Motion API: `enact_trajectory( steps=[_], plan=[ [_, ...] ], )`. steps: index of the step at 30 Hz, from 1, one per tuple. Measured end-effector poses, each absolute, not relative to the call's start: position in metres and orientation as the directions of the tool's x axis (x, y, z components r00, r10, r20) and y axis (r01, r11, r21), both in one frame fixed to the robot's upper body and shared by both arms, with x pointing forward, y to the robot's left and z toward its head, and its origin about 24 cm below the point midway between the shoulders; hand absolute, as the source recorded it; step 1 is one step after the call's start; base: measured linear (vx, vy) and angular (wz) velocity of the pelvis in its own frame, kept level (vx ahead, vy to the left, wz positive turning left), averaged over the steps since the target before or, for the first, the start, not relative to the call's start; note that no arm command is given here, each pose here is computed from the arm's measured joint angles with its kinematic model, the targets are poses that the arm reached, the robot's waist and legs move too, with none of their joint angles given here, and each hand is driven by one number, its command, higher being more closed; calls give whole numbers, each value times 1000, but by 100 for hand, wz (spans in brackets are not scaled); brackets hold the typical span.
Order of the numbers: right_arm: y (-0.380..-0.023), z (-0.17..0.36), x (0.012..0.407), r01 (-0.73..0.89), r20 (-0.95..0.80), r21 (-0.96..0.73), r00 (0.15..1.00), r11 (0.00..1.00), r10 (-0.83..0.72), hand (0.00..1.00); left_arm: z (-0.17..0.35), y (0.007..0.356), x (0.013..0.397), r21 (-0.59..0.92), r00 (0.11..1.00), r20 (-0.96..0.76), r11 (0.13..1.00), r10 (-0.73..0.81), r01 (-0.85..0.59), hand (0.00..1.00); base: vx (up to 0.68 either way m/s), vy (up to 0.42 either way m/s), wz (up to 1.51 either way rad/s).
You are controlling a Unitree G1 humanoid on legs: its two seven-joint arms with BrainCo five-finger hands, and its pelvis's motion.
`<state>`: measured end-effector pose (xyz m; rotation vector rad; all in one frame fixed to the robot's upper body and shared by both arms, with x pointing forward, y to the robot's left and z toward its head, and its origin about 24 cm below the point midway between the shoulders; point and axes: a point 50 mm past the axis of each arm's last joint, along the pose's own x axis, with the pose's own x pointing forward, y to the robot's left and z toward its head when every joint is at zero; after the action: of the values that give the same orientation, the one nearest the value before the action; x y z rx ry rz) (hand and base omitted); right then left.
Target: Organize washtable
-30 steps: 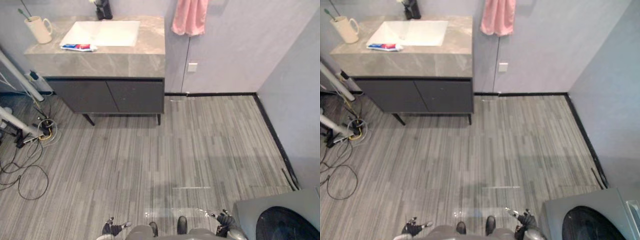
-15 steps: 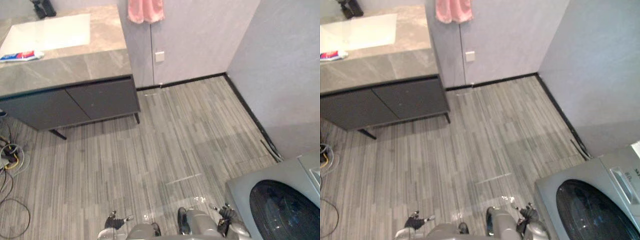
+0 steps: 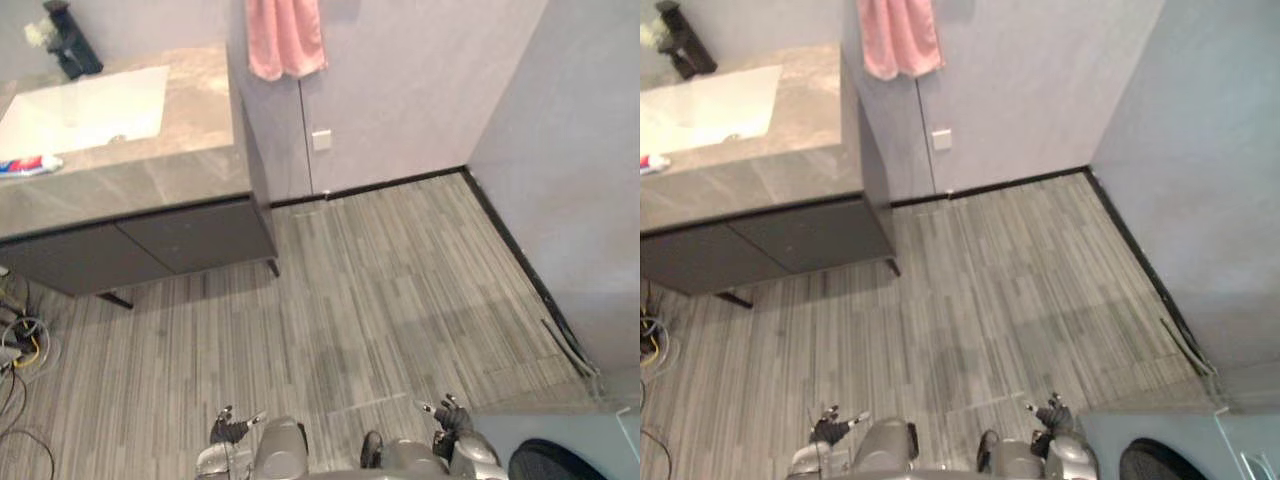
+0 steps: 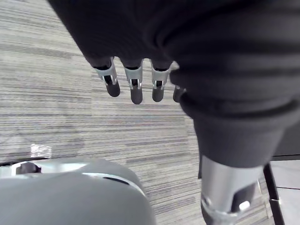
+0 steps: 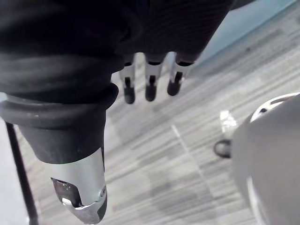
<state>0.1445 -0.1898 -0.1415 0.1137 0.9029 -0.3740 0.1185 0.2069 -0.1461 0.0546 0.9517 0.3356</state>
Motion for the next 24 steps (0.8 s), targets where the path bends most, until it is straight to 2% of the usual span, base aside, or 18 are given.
enact_trajectory(
  steps=[6, 13, 17, 22, 24],
  plan=[
    [-194, -143, 146, 385, -792, -66, 541, 921, -283, 0, -147, 208, 119, 197, 528, -793, 948, 304, -250, 0, 369, 210, -26],
    [-182, -146, 142, 352, -805, -56, 537, 934, -251, 0, -145, 221, 120, 249, 524, -790, 948, 318, -200, 0, 448, 225, -13],
    [-178, -140, 157, 322, -780, -48, 579, 945, -237, 0, -144, 214, 128, 230, 545, -782, 953, 302, -198, 0, 408, 41, 27],
    [-178, -144, 147, 319, -797, -57, 556, 946, -235, 0, -144, 213, 128, 235, 548, -783, 956, 293, -175, 0, 404, -137, 21],
    [-189, -142, 148, 317, -789, -86, 557, 944, -259, 0, -147, 200, 127, 204, 542, -797, 964, 265, -171, 0, 427, -199, -12]
  ],
)
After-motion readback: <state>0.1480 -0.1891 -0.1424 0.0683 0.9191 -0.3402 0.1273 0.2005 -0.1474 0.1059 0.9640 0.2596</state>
